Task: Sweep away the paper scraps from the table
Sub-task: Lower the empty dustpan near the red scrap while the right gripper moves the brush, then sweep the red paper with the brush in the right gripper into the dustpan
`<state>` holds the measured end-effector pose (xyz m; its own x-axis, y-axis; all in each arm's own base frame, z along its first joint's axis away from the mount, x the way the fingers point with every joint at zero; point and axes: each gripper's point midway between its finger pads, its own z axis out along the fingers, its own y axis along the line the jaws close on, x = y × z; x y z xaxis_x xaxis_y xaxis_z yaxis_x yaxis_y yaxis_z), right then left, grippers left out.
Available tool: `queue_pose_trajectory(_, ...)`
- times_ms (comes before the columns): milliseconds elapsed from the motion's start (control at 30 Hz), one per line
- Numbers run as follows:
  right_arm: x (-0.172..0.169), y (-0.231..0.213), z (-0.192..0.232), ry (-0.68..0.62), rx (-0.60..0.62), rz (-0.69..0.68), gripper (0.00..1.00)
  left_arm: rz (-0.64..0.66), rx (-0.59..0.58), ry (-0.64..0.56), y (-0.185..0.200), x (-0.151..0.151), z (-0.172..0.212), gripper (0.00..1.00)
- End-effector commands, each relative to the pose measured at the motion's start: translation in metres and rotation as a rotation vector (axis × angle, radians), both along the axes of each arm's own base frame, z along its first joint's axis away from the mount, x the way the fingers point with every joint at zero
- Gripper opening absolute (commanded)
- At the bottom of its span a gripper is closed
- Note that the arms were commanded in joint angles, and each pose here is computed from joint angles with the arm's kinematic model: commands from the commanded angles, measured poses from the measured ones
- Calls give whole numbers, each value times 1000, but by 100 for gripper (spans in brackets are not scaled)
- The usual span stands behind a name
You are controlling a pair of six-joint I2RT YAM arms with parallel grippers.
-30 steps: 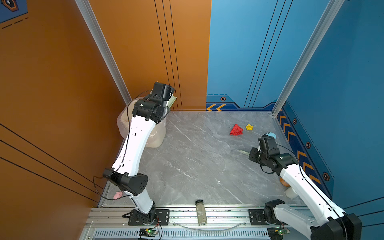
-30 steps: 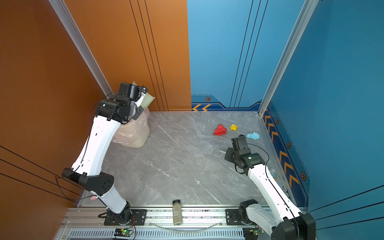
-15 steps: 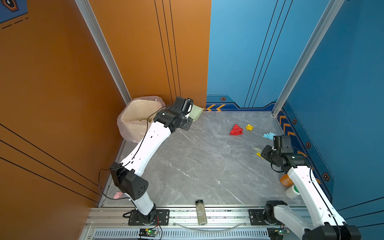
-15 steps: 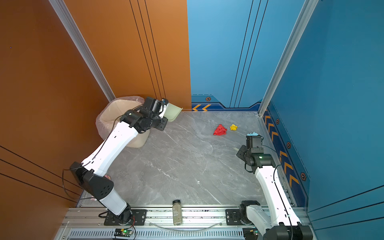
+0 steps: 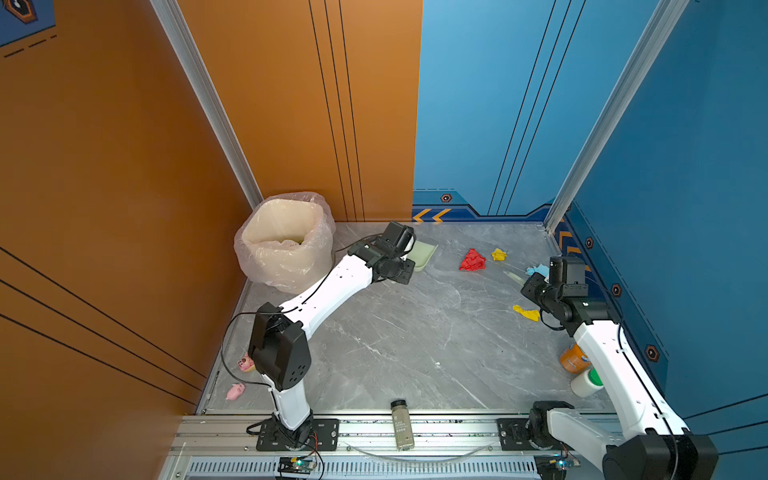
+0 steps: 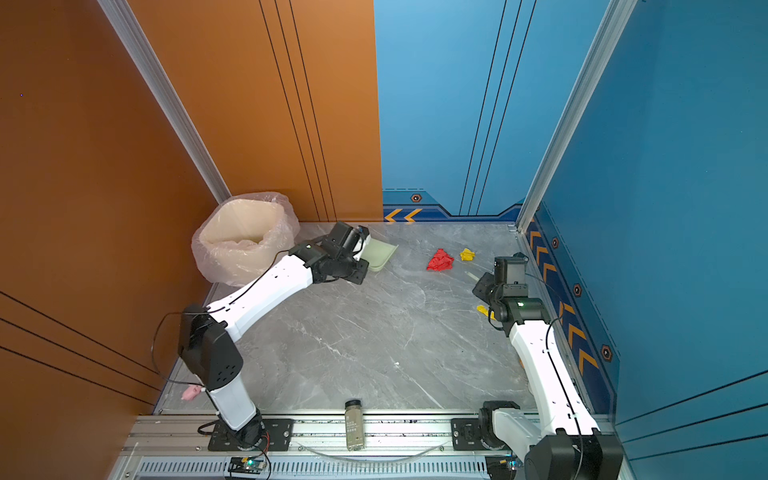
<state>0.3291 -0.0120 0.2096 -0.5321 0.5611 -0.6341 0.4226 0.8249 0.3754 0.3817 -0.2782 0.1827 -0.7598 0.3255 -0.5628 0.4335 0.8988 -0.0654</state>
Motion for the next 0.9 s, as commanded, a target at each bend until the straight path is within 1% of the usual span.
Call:
queue_pose_trajectory(0, 24, -2, 35, -117, -7, -1, 0, -23, -33, 64, -19, -11, -21, 0)
queue_pose_trajectory(233, 62, 3, 53, -199, 16, 21, 0, -44, -39, 125, -38, -24, -54, 0)
queue_pose_trajectory(500, 112, 11, 60, -284, 63, 44, 0, -104, 15, 176, -55, -44, -85, 0)
queue_pose_trajectory(667, 138, 15, 40, -245, 88, 40, 0, -135, 112, 120, -54, -49, -92, 0)
queue_pose_trajectory(867, 166, 37, 0, -159, 129, 105, 0, -150, 130, 131, -55, -53, -101, 0)
